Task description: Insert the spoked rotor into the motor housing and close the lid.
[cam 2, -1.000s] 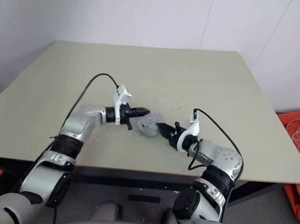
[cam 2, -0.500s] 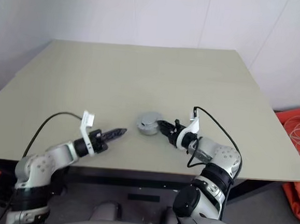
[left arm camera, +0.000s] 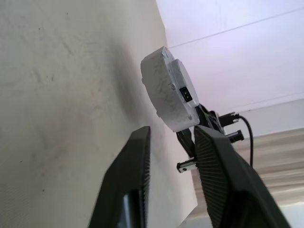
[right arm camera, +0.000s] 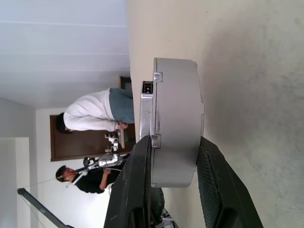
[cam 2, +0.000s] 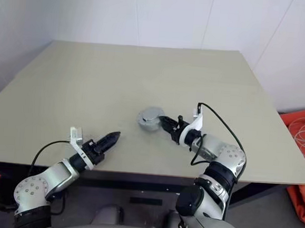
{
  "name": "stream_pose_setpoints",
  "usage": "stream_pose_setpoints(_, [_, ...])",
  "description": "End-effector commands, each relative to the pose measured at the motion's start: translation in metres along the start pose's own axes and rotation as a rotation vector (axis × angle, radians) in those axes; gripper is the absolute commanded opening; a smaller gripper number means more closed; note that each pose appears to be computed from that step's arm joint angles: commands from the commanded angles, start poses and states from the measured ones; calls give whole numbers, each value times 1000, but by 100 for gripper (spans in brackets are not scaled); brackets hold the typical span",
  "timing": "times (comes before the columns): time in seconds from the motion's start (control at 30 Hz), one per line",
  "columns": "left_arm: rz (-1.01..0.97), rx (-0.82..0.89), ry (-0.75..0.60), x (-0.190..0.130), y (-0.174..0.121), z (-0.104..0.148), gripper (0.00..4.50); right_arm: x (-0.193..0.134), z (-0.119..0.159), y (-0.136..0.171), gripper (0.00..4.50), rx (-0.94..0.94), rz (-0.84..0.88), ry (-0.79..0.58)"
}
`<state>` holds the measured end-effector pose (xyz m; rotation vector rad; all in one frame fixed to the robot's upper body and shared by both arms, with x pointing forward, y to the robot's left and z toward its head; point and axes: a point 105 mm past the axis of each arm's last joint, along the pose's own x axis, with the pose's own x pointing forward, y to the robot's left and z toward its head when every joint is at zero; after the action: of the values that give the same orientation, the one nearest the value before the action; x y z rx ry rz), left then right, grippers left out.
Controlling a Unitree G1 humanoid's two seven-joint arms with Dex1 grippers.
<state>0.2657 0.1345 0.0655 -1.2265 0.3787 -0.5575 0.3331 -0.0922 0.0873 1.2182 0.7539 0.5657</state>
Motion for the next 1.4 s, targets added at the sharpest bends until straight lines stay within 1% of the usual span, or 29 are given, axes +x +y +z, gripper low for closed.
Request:
stream_pose_setpoints(0.03, [-87,-22,-56,8,-17,12,287,15,-7,59,113,-79,200,23])
stream_pose_setpoints(0.17, [-147,-73,-58,18,-27,11,421,18,-11,69,113,-92,223,29])
stream_pose_setpoints(0.2, [-162,-86,-59,20,-30,11,449,19,-12,72,113,-93,228,30])
stream_pose_setpoints(0.3, [-184,-107,-46,25,-35,10,449,20,-15,78,113,-94,244,29])
stream_pose_setpoints(0.47, [-214,-136,21,32,-41,-1,449,22,-22,98,113,-97,298,34])
stream_pose_setpoints(0.67, [-256,-158,41,45,-49,-2,449,21,-33,108,113,-78,313,67])
stream_pose_setpoints(0.9, [-337,-177,-8,53,-63,7,449,15,-38,111,113,-48,291,80])
stream_pose_setpoints(1.17, [-415,-162,11,47,-78,5,449,12,-38,108,113,-38,264,81])
stream_pose_setpoints(1.27, [-407,-162,-19,45,-77,9,449,12,-39,108,113,-41,263,79])
stream_pose_setpoints(1.4, [-349,-169,-100,49,-66,20,449,12,-40,107,113,-46,265,83])
